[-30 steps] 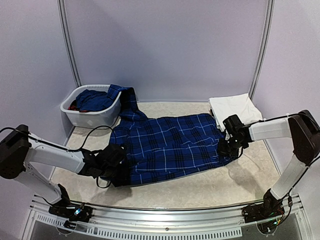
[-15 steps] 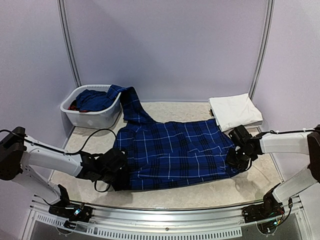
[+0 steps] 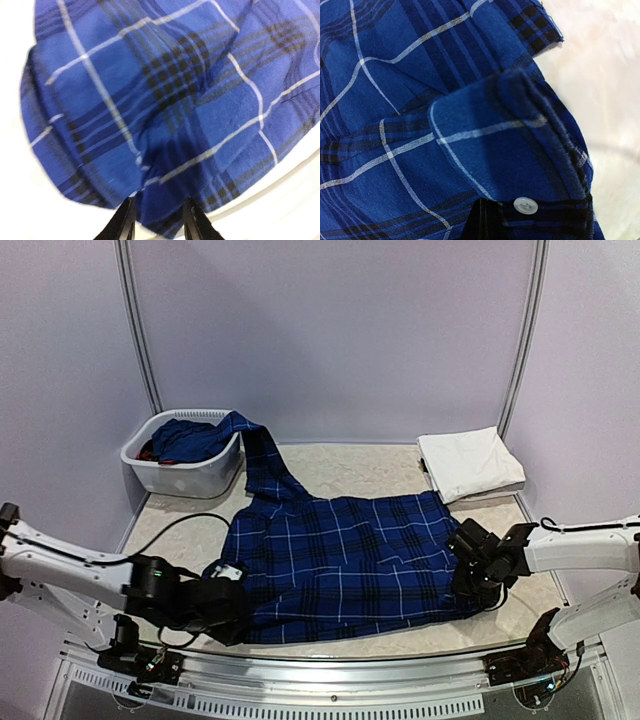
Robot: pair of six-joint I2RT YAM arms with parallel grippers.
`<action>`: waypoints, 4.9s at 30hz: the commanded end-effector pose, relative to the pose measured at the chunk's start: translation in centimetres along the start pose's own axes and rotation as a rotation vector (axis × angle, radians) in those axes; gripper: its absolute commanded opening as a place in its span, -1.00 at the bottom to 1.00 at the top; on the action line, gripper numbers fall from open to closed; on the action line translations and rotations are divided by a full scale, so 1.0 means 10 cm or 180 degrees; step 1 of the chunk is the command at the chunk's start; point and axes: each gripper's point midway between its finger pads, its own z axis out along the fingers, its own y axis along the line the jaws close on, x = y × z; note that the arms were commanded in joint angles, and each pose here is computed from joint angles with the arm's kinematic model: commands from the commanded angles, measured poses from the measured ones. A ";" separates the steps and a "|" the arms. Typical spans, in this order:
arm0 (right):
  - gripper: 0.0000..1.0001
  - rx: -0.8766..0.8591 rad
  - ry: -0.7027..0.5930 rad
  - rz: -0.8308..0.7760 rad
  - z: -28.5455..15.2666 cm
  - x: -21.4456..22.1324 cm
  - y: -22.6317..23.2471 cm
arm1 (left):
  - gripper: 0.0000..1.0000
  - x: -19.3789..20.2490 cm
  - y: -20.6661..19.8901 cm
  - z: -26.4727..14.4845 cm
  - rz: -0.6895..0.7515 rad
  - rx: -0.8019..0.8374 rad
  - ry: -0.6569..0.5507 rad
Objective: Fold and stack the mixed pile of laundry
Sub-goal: Move the 1/3-folded shirt to the center of the board, then fold the 1/3-folded shirt at the center of the board.
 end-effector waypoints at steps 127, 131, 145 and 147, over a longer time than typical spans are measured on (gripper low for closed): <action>-0.66 0.0239 0.0377 -0.0972 1.52 -1.74 2.13 | -1.00 -1.75 1.64 1.21 -0.0767 -0.0529 -0.0151; -1.00 0.0191 0.0373 -0.1020 1.53 -1.73 2.16 | -1.00 -1.76 1.64 1.21 -0.0768 -0.0534 -0.0152; -1.00 -0.0161 -0.0095 -0.1005 1.06 -2.15 2.45 | -1.00 -2.00 1.57 0.96 -0.0717 -0.0498 -0.0380; -1.00 -0.0247 -0.0197 -0.0991 0.95 -2.24 2.50 | -1.00 -2.05 1.57 0.86 -0.0720 -0.0510 -0.0451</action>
